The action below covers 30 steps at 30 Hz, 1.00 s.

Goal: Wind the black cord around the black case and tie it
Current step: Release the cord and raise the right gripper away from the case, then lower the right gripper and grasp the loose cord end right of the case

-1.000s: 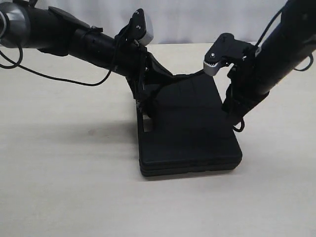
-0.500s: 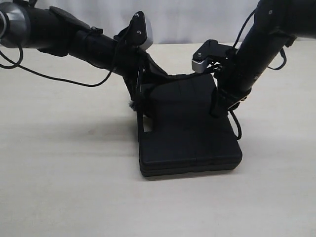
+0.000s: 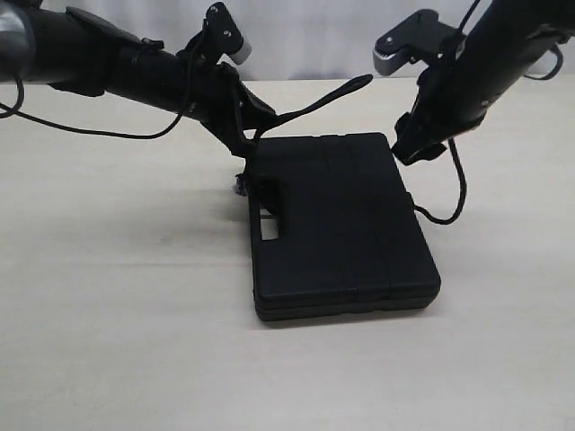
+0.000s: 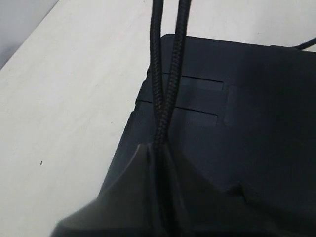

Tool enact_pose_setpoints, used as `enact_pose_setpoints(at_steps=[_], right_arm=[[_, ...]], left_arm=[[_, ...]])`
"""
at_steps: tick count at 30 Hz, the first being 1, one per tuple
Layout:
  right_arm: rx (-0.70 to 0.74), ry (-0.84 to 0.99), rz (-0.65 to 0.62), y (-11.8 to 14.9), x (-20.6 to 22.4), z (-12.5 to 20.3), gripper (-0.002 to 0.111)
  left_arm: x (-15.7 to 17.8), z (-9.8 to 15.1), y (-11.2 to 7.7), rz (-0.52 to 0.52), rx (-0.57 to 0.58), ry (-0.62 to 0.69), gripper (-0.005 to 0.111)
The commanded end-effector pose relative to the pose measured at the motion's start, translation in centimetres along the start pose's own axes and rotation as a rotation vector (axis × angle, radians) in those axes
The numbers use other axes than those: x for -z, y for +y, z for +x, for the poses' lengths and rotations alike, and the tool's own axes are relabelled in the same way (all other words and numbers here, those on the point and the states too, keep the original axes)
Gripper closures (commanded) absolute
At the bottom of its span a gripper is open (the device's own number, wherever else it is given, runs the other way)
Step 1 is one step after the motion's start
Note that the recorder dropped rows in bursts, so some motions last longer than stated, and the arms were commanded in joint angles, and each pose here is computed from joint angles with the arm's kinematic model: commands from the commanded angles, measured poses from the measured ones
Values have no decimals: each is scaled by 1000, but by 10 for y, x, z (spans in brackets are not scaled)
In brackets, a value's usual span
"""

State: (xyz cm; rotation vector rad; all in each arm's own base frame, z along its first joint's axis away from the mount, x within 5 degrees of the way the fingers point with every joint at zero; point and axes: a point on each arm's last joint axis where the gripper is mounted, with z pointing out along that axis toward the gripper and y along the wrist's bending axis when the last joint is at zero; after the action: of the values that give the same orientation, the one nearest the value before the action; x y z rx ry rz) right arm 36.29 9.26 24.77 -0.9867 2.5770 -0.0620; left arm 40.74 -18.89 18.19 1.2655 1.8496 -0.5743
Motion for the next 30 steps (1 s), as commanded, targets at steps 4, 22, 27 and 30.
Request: enact_pose_setpoints(at_steps=[4, 22, 27, 30], right_arm=[[-211, -28, 266, -23, 32, 5, 46], [-202, 451, 42, 17, 22, 75, 51], [-129, 628, 157, 24, -22, 123, 51], [-129, 682, 85, 31, -48, 127, 51]], left_arm=[[3, -5, -2, 14, 15, -23, 107], [3, -5, -3, 23, 10, -23, 107], [3, -5, -4, 42, 7, -28, 107], [3, -6, -6, 64, 4, -34, 107]])
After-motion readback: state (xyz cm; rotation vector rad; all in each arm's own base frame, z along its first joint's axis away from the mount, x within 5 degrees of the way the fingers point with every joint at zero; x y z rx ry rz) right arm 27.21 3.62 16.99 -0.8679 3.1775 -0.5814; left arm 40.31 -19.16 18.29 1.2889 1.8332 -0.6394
